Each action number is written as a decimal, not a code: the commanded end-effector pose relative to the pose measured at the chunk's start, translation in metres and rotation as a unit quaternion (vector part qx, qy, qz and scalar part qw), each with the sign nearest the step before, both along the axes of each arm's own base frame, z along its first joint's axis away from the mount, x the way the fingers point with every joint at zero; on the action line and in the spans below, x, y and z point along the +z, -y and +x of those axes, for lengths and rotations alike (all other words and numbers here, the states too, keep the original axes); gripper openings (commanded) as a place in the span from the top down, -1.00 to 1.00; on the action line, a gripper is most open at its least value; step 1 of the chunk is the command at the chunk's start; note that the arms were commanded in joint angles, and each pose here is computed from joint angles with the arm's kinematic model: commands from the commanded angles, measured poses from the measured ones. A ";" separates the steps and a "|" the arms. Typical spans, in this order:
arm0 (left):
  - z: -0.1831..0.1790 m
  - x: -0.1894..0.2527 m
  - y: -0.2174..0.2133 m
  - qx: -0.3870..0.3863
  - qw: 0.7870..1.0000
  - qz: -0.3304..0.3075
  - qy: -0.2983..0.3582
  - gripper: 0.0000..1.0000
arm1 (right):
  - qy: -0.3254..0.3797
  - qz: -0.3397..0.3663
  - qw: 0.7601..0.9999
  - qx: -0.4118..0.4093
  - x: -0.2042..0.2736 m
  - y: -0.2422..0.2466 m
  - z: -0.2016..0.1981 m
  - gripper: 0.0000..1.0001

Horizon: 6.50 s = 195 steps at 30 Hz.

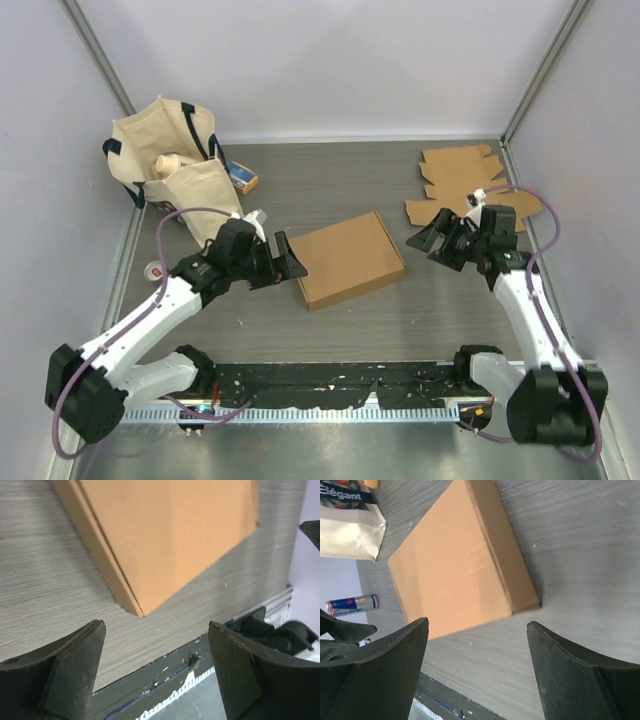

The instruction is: Fold the paper box

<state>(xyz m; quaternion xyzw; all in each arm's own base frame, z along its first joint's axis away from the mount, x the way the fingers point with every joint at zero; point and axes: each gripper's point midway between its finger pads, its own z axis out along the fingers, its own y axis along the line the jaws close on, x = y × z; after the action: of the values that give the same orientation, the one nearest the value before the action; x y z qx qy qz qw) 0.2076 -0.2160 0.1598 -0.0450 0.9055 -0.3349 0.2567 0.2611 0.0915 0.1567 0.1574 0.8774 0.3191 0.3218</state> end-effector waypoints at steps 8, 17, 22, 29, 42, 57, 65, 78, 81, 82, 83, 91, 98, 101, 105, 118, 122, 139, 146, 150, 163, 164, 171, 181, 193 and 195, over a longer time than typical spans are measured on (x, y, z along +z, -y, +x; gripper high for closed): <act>0.085 -0.060 0.027 0.120 0.992 -0.018 -0.034 -0.56 | 0.053 -0.034 0.993 0.101 -0.061 -0.055 0.103 -0.46; 0.187 -0.053 0.043 0.171 0.984 -0.046 -0.009 -0.19 | 0.056 0.030 0.998 0.016 -0.065 -0.082 0.156 0.24; 0.273 -0.047 0.037 0.177 0.983 0.020 0.036 -0.30 | 0.080 0.028 0.996 0.007 -0.059 -0.096 0.225 0.22; 0.348 -0.041 0.039 0.185 0.980 0.026 0.075 -0.30 | 0.112 -0.021 0.993 -0.013 -0.062 -0.095 0.299 0.15; 0.363 0.025 0.013 0.188 0.962 0.128 0.150 -0.88 | 0.087 -0.157 0.979 -0.096 -0.014 -0.016 0.304 -0.75; 0.203 0.152 0.099 0.066 0.967 0.031 0.243 -0.62 | -0.091 -0.636 0.765 -0.037 -0.036 0.100 0.140 -0.59; 0.111 0.139 0.114 -0.040 0.979 -0.047 0.193 -0.62 | -0.111 -0.678 0.726 0.004 -0.073 0.104 0.134 -0.34; 0.063 0.132 0.078 -0.069 0.976 -0.024 0.206 -0.61 | -0.134 -0.673 0.728 0.012 -0.121 0.113 0.141 0.23; 0.061 0.116 0.071 -0.062 0.978 -0.007 0.201 -0.59 | -0.132 -0.675 0.726 -0.005 -0.116 0.111 0.149 0.71; 0.060 0.107 0.068 -0.062 0.978 0.000 0.198 -0.59 | -0.132 -0.676 0.725 -0.009 -0.113 0.110 0.149 0.86; 0.059 0.104 0.066 -0.059 0.978 0.002 0.198 -0.59 | -0.129 -0.686 0.715 -0.026 -0.103 0.113 0.149 0.96; 0.045 0.087 0.076 -0.088 0.970 -0.036 0.222 -0.65 | -0.092 -0.527 0.836 -0.121 -0.009 0.084 0.098 0.97; 0.032 0.115 0.086 -0.125 0.923 -0.057 0.360 -0.76 | -0.011 -0.091 0.982 -0.166 0.091 -0.025 0.071 0.97; 0.029 0.126 0.086 -0.137 0.897 -0.056 0.415 -0.80 | -0.044 0.083 0.980 -0.175 0.120 -0.064 0.058 0.97; 0.034 0.154 0.078 -0.126 0.865 -0.023 0.486 -0.82 | -0.090 0.195 0.964 -0.157 0.148 -0.100 0.044 0.97; 0.040 0.188 0.084 -0.242 0.744 0.144 0.606 -0.86 | -0.134 0.308 0.934 -0.117 0.191 -0.135 0.014 0.97; 0.047 0.180 0.096 -0.249 0.746 0.146 0.599 -0.83 | -0.138 0.339 0.924 -0.111 0.199 -0.141 0.009 0.96; 0.080 0.158 0.080 -0.215 0.742 0.258 0.580 1.00 | 0.019 0.300 0.953 0.024 0.231 -0.143 0.008 -0.04; 0.034 0.172 0.063 -0.284 0.764 0.216 0.537 1.00 | 0.413 0.035 0.847 0.333 0.287 -0.122 -0.041 -0.75; -0.003 0.179 0.063 -0.355 0.764 0.167 0.512 1.00 | 0.503 -0.060 0.760 0.406 0.267 -0.122 -0.061 -0.80; 0.002 0.170 0.054 -0.395 0.791 0.167 0.436 1.00 | 0.544 -0.100 0.725 0.410 0.301 -0.127 -0.059 -0.72; 0.002 0.169 0.055 -0.397 0.790 0.168 0.435 1.00 | 0.534 -0.099 0.727 0.420 0.295 -0.130 -0.056 -0.71; 0.003 0.166 0.063 -0.421 0.791 0.162 0.414 1.00 | 0.488 -0.077 0.731 0.470 0.249 -0.160 -0.049 -0.51; 0.001 0.168 0.071 -0.434 0.790 0.146 0.407 0.99 | 0.448 -0.083 0.762 0.461 0.214 -0.178 -0.023 0.48; 0.075 0.196 -0.044 0.030 0.911 0.039 0.408 -0.89 | 0.308 0.053 0.918 0.244 0.205 -0.116 0.035 0.97; 0.083 0.169 -0.047 0.052 0.929 0.013 0.366 -0.93 | 0.325 0.105 0.904 0.257 0.221 -0.106 0.034 0.97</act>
<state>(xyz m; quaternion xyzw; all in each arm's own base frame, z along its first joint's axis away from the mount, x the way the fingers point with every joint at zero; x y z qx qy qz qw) 0.2694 -0.1734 0.3182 0.1684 0.7732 -0.2324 0.5655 0.2982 0.2084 0.3284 -0.1972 0.7568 0.4008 0.4772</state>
